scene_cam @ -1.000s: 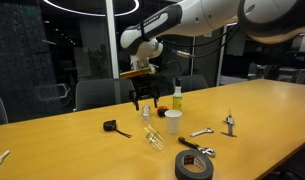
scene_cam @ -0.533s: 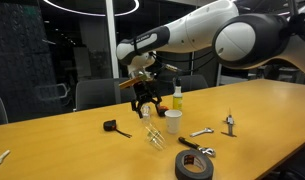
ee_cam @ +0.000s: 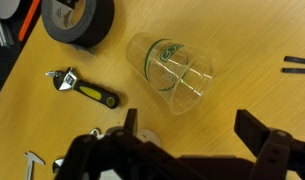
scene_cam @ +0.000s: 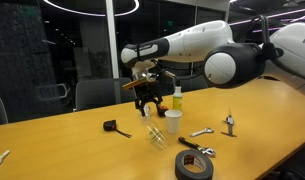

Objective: Pick up the transparent cup and make it up right.

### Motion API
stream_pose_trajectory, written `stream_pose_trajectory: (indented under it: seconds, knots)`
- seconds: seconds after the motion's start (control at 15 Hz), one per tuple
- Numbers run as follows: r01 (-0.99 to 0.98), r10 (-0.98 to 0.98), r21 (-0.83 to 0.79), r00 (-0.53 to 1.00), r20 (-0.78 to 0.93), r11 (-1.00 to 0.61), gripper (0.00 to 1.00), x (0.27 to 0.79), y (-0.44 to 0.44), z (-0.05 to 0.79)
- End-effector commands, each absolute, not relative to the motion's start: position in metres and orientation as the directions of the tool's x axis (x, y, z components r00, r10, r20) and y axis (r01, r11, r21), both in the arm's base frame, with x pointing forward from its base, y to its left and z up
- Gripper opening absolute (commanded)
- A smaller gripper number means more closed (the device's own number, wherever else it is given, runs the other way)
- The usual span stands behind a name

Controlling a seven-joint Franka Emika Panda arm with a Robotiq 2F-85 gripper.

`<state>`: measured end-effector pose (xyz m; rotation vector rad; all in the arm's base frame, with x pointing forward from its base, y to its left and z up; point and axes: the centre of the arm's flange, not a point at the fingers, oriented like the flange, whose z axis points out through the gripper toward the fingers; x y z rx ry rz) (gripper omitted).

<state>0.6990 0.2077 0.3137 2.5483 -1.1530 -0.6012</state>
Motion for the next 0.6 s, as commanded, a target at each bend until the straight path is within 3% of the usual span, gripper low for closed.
stream_pose_trajectory:
  seconds: [0.0,0.53]
  knots:
    - [-0.667,-0.811,0.47,0.536,-0.237,-0.578,1.0,0.737,0.215,0.309]
    - [-0.62,-0.854,0.599,0.457,-0.25,-0.507,1.0,0.711,0.205,0.281]
